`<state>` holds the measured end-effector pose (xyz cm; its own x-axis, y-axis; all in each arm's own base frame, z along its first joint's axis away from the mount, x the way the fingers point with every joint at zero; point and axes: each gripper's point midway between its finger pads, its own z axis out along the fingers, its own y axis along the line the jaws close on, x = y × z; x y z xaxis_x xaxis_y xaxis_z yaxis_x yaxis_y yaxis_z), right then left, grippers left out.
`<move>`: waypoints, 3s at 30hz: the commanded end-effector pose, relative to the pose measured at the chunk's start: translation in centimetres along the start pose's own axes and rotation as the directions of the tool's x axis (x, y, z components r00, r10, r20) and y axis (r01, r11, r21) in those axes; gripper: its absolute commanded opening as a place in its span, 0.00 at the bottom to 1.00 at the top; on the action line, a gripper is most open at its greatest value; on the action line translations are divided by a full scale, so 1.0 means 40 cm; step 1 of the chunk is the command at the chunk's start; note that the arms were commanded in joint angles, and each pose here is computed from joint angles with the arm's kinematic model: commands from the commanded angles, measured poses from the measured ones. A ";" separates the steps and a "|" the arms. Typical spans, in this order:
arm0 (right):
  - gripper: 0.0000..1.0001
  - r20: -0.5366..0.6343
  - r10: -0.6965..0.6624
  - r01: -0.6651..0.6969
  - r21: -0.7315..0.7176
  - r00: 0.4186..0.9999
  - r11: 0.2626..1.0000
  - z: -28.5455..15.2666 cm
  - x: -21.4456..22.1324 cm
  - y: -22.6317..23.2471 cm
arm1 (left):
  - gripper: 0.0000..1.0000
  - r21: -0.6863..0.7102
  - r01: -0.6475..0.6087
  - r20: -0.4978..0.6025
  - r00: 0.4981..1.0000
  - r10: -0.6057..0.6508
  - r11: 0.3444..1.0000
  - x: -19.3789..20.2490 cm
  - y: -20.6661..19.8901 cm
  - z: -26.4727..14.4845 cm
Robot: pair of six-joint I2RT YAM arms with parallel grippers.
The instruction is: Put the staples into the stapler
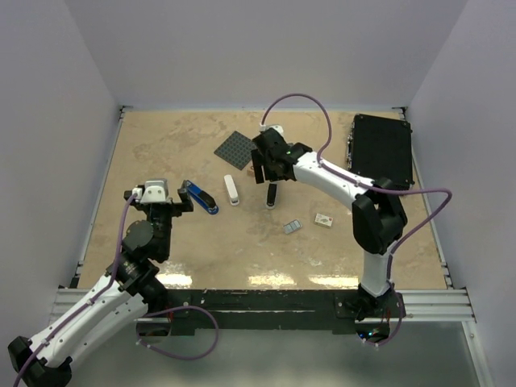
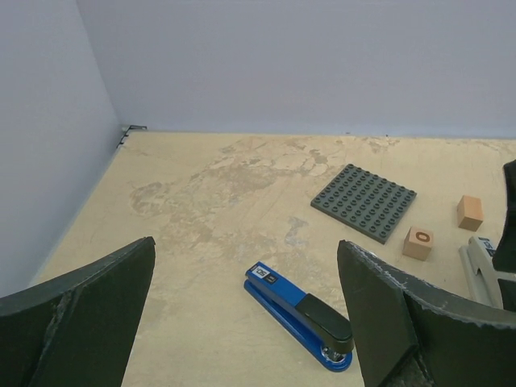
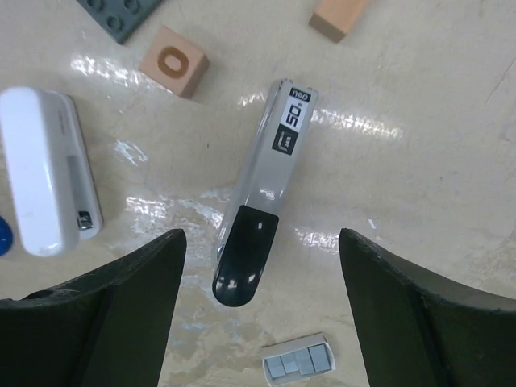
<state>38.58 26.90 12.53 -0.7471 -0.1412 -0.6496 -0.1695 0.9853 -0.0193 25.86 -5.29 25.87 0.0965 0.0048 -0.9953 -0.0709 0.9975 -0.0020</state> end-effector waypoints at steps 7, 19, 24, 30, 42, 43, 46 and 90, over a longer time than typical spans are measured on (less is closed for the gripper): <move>0.65 -0.111 -0.002 0.002 -0.002 0.994 1.000 0.099 0.115 0.024 | 1.00 0.012 0.052 0.030 0.998 -0.052 0.999 -0.046 -0.002 0.003; 0.07 -0.047 -0.071 0.065 -0.116 0.996 0.991 -0.039 0.121 0.049 | 1.00 0.137 0.028 0.000 1.000 -0.029 0.990 -0.018 -0.072 0.014; 0.05 0.066 -0.240 0.248 -0.188 0.969 0.950 -0.157 0.142 0.105 | 1.00 0.247 0.025 0.005 1.000 -0.027 0.969 -0.016 -0.123 0.008; 0.03 0.212 -0.468 0.512 -0.417 0.858 0.751 -0.214 0.217 0.194 | 1.00 0.396 0.090 -0.021 0.996 -0.089 0.914 -0.049 -0.191 -0.019; 0.04 0.349 -0.583 0.664 -0.548 0.734 0.508 -0.160 0.292 0.309 | 1.00 0.571 -0.009 0.032 0.999 -0.012 0.821 -0.090 -0.229 -0.087; 0.05 0.337 -0.596 0.668 -0.540 0.729 0.511 -0.146 0.294 0.308 | 1.00 0.593 -0.040 0.040 0.999 0.020 0.804 -0.084 -0.236 -0.093; 0.07 0.300 -0.628 0.674 -0.525 0.718 0.520 -0.106 0.307 0.308 | 1.00 0.650 -0.128 0.058 0.991 0.118 0.749 -0.068 -0.258 -0.102; 0.97 0.355 0.305 -0.204 -0.294 0.884 0.934 -0.226 0.103 -0.217 | 0.72 0.964 -0.057 0.234 0.652 0.722 -0.260 0.452 -0.607 -0.154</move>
<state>30.63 16.73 16.60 -0.5088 0.1656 -0.8448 -0.2103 0.9277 0.3085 23.94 -29.80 7.60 0.1946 0.7307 -0.6544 0.9791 -0.1046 0.1745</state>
